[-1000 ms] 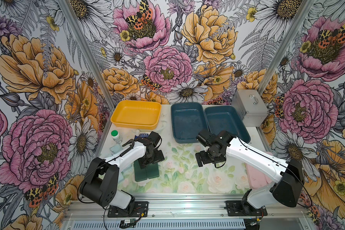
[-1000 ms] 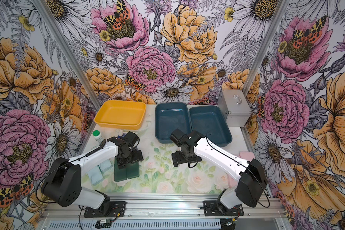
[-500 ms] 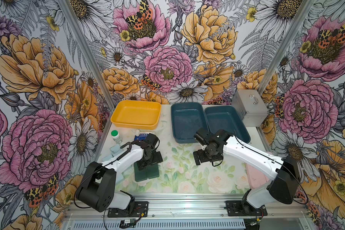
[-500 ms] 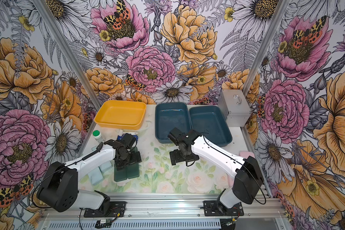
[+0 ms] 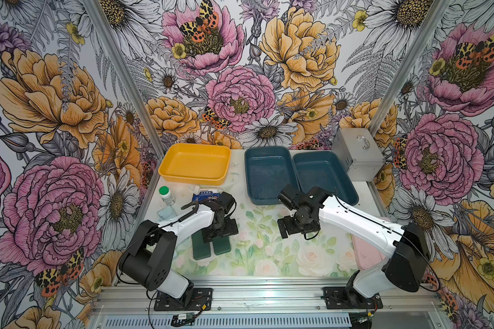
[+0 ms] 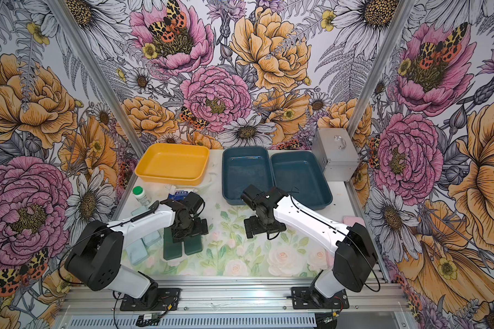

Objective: Place the pencil cases by color into the storage box
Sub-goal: Pick up the pencil case from the center of the board.

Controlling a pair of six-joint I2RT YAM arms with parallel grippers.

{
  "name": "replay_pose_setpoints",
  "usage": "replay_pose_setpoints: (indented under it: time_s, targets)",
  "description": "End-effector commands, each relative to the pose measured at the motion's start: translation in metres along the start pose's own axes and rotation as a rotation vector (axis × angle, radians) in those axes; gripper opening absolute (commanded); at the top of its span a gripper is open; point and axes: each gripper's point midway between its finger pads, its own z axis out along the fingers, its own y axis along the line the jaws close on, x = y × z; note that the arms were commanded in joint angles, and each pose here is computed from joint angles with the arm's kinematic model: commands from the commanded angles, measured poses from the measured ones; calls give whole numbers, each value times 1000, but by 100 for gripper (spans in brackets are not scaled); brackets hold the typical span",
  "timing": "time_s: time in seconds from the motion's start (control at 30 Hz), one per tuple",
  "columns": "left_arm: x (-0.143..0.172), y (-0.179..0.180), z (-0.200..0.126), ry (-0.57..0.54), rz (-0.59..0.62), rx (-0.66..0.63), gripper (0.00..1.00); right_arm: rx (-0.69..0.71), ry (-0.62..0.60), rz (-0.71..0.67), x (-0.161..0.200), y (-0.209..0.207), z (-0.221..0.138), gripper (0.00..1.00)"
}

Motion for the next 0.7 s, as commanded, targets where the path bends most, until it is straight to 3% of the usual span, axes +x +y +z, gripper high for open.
replay_pose_setpoints:
  time_s: [0.0,0.2,0.33,0.57,0.67]
  targets:
    - [-3,-5,2,-22,-15,15,99,-17,-39,3,-2,2,-6,99]
    - [-6,-7,-2,-34,-14,23,99,-15,-41,5,-3,1,-5,99]
    - [-6,-10,4,-13,-10,14,88,-19,-48,7,-5,2,-7,99]
    - [-7,-18,8,-8,-11,49,83,-20,-53,19,-7,0,-8,99]
    - [-8,-23,8,-6,-10,77,70,-18,-51,19,-7,0,-7,99]
